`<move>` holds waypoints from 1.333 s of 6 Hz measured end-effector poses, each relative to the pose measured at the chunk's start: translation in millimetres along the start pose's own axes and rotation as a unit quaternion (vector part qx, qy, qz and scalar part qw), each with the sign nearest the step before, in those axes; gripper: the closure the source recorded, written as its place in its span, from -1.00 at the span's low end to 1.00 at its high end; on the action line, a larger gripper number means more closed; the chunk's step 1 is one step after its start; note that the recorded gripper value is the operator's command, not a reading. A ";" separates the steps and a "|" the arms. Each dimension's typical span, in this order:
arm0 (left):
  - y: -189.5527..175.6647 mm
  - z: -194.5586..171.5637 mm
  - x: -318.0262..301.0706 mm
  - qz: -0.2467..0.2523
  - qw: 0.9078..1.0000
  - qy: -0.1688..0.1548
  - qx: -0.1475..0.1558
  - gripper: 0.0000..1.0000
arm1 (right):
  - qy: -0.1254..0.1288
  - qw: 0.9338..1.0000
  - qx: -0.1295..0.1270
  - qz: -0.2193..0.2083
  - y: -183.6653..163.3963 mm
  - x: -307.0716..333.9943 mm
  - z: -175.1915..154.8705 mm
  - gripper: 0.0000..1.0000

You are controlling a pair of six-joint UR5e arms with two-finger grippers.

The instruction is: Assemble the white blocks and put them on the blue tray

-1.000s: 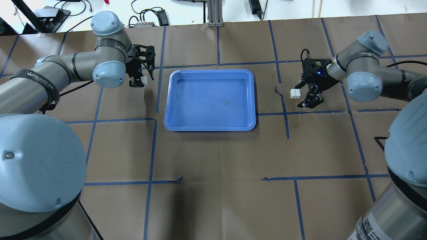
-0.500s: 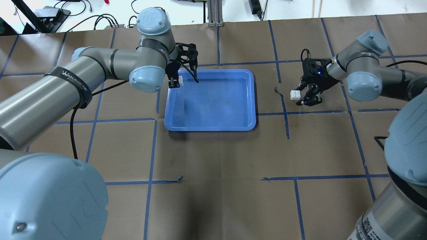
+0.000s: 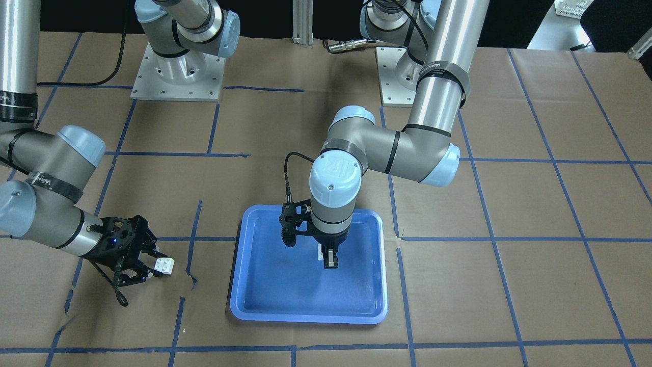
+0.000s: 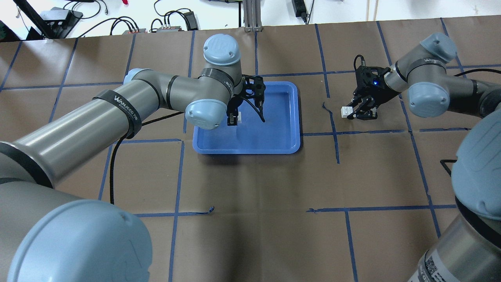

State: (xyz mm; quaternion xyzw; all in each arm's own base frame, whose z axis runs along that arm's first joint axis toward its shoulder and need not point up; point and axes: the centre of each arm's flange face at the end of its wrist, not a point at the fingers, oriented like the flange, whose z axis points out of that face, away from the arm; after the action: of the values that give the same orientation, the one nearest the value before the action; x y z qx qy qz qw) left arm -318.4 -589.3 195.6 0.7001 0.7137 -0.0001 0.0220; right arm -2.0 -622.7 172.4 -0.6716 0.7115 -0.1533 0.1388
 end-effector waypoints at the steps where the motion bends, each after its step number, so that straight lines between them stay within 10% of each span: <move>1: -7.6 7.8 4.5 0.000 1.000 0.006 -0.002 0.83 | 0.010 1.000 -0.002 -0.003 -2.5 7.2 -9.2 0.34; 5: -11.3 23.8 14.2 -0.002 1.000 0.005 -0.003 0.51 | 0.045 0.999 -0.007 -0.029 -21.7 26.2 -54.3 0.50; 6: -11.3 24.3 13.6 -0.012 1.000 0.001 -0.002 -0.45 | 0.046 0.998 -0.008 -0.042 -28.0 24.4 -61.1 0.51; 8: -11.3 28.3 14.1 -0.029 1.000 0.004 -0.002 -0.48 | 0.044 0.996 0.000 -0.077 -37.9 22.6 -62.3 0.50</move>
State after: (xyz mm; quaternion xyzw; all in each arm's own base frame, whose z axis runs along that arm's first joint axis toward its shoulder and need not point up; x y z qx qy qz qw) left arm -329.0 -576.3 166.5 0.6788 0.7340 0.0035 0.0210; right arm 6.1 -645.2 244.9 -0.7170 0.6632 -0.1929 0.0945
